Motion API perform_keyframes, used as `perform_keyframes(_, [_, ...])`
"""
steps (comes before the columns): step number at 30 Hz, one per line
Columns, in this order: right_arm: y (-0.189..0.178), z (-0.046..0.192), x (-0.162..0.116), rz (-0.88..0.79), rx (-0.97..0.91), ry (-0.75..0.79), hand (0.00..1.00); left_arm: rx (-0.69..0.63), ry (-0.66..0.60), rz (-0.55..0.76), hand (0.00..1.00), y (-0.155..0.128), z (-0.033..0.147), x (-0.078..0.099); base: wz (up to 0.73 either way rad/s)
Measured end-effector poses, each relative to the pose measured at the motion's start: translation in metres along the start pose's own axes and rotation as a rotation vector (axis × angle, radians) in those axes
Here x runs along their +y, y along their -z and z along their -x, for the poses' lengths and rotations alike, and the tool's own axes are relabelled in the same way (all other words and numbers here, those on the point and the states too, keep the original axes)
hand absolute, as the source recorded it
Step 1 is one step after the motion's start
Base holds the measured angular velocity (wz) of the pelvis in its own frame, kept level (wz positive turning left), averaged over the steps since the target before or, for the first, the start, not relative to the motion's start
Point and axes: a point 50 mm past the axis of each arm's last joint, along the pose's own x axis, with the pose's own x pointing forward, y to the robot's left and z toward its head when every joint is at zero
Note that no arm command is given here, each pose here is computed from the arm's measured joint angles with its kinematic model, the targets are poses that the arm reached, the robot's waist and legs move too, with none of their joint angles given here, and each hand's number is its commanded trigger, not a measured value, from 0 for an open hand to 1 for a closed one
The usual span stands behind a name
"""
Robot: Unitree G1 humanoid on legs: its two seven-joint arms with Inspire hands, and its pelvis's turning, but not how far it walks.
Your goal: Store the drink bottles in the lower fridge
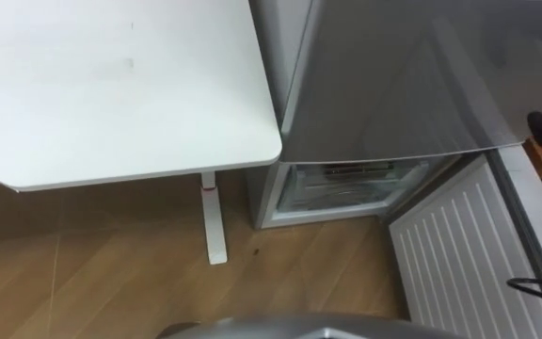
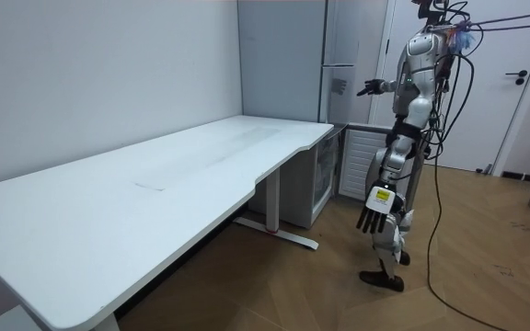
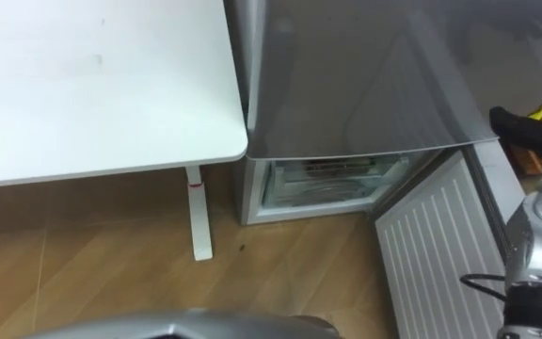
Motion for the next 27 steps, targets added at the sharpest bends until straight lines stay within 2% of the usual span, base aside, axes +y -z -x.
perform_keyframes(6, [0.011, -0.005, -0.021, -0.044, 0.063, 0.1, 0.0, 0.021, -0.015, 0.009, 0.0, 0.006, 0.001, 0.003, 0.0])
perform_keyframes(9, [0.018, -0.009, -0.037, -0.028, 0.108, 0.161, 0.0, 0.024, -0.025, -0.021, 0.0, 0.007, 0.001, 0.005, 0.0])
perform_keyframes(19, [0.022, -0.03, -0.085, 0.012, 0.226, 0.315, 0.0, 0.042, -0.037, 0.001, 0.0, 0.014, 0.003, 0.013, 0.01])
perform_keyframes(27, [0.03, -0.038, -0.106, -0.059, 0.374, 0.364, 0.0, 0.094, -0.001, 0.006, 0.0, 0.023, 0.004, 0.014, 0.05])
